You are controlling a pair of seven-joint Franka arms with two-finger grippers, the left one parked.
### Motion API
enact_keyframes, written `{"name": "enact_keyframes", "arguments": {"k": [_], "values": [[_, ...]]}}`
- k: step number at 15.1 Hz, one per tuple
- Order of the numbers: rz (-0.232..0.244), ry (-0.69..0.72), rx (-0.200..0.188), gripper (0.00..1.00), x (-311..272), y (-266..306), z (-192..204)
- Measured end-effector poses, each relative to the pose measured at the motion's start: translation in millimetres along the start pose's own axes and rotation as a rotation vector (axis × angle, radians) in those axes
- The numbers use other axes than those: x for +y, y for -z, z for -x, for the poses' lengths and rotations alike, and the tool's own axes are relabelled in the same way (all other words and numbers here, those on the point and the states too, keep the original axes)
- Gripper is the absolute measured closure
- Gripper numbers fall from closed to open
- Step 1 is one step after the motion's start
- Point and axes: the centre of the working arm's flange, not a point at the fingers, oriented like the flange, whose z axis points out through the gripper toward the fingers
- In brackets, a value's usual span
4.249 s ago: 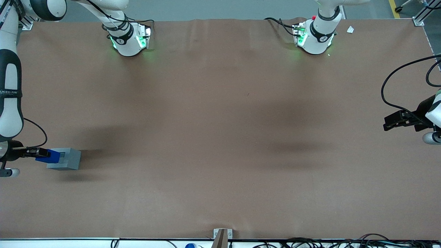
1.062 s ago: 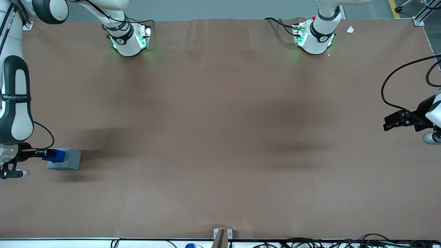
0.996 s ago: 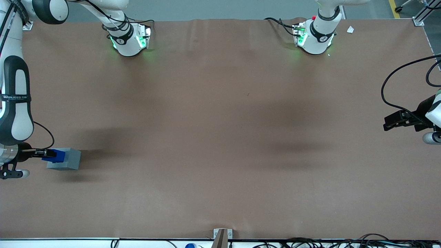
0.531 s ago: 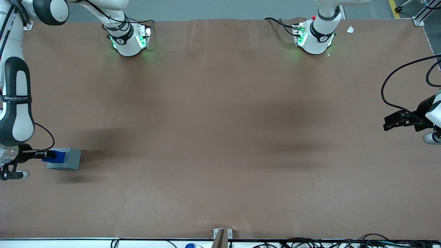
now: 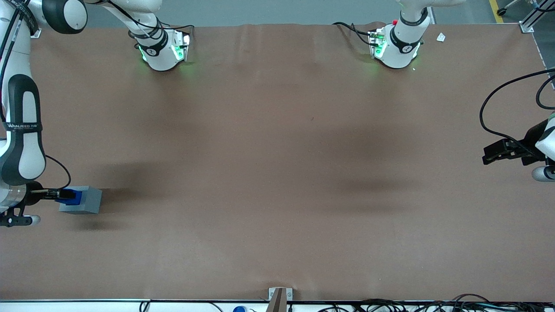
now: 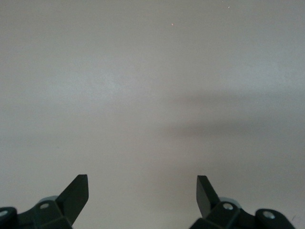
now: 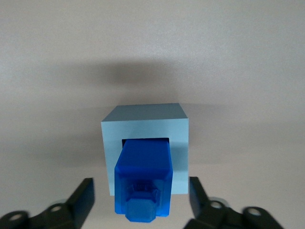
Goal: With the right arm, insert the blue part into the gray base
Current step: 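Open the right gripper and lift away from the base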
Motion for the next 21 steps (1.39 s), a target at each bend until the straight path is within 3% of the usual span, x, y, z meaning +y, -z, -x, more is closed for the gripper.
{"name": "enact_keyframes", "arguments": {"k": [2,4,8,10,15,21], "values": [[0.003,0.002,0.011,0.0,-1.0,6.5,-2.1],[0.003,0.009,0.024,0.0,-5.8,27.4,-3.3],[-0.011,0.049,0.01,0.0,-40.4,119.4,21.5],[-0.005,0.078,0.044,0.0,-72.6,182.4,42.4],[-0.012,0.096,0.071,0.0,-119.0,301.1,122.2],[-0.015,0.055,0.073,0.0,-195.3,352.7,175.2]]}}
